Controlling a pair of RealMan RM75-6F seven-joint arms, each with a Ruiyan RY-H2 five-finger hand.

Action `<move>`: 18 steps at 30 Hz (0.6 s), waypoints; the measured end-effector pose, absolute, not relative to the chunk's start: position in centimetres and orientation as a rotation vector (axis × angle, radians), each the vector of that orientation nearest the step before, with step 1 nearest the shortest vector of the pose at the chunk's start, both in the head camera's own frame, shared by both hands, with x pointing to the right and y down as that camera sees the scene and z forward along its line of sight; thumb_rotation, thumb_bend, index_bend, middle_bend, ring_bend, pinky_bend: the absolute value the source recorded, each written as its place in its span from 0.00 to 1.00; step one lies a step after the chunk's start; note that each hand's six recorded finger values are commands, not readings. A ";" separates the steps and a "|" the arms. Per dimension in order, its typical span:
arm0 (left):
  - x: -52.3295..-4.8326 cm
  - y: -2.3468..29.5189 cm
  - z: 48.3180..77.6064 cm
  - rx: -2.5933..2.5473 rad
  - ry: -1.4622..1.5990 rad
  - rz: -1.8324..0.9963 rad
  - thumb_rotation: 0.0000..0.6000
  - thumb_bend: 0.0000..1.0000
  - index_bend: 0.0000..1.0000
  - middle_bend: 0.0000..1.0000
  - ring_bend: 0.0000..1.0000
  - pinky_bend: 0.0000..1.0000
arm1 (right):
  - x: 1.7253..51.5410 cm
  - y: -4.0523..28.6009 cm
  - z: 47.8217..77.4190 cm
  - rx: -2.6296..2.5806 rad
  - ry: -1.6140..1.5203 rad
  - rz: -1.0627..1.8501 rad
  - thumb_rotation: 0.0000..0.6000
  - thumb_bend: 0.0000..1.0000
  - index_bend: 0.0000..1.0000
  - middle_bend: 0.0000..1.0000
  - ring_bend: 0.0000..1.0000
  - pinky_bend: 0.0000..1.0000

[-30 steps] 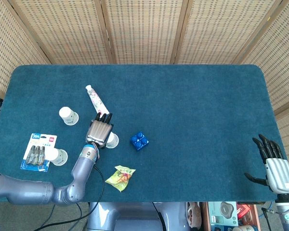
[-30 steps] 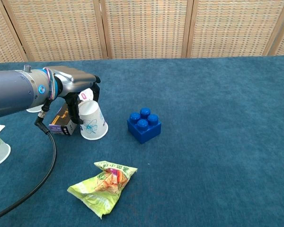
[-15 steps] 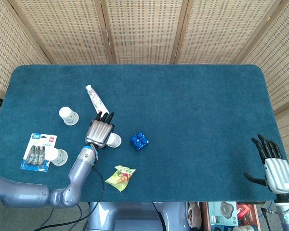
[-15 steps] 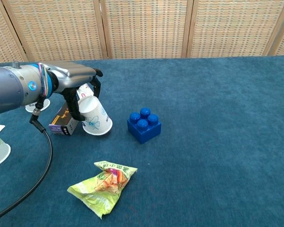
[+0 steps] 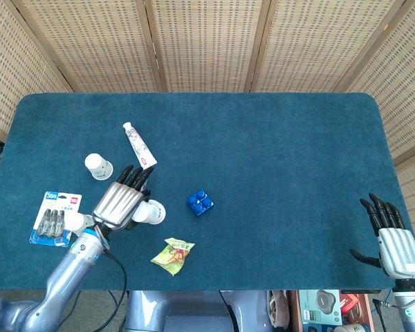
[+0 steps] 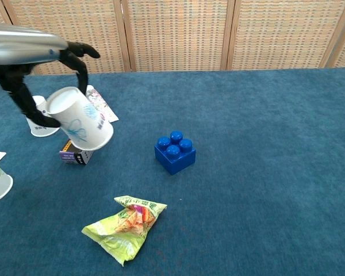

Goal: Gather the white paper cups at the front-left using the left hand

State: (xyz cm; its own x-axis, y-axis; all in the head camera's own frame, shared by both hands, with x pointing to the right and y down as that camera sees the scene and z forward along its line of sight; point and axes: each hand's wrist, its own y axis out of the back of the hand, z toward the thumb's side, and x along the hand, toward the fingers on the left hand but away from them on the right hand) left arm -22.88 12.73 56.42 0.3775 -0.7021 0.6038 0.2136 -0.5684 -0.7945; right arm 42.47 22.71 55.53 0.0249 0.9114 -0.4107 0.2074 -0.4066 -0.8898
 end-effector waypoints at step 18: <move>-33.4 17.0 58.7 -1.749 0.402 -1.470 1.00 0.23 0.45 0.00 0.00 0.00 | 41.9 22.9 55.6 -1.669 -1.133 1.419 1.00 0.14 0.00 0.00 0.00 0.00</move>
State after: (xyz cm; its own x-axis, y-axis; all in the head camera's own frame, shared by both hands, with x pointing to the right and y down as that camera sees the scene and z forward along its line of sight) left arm -33.40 17.04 58.72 0.2747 -0.6838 0.6760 0.2449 -0.6301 -0.7368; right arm 41.93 22.86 55.55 0.0350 0.9131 -0.4063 0.1936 -0.4050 -0.8936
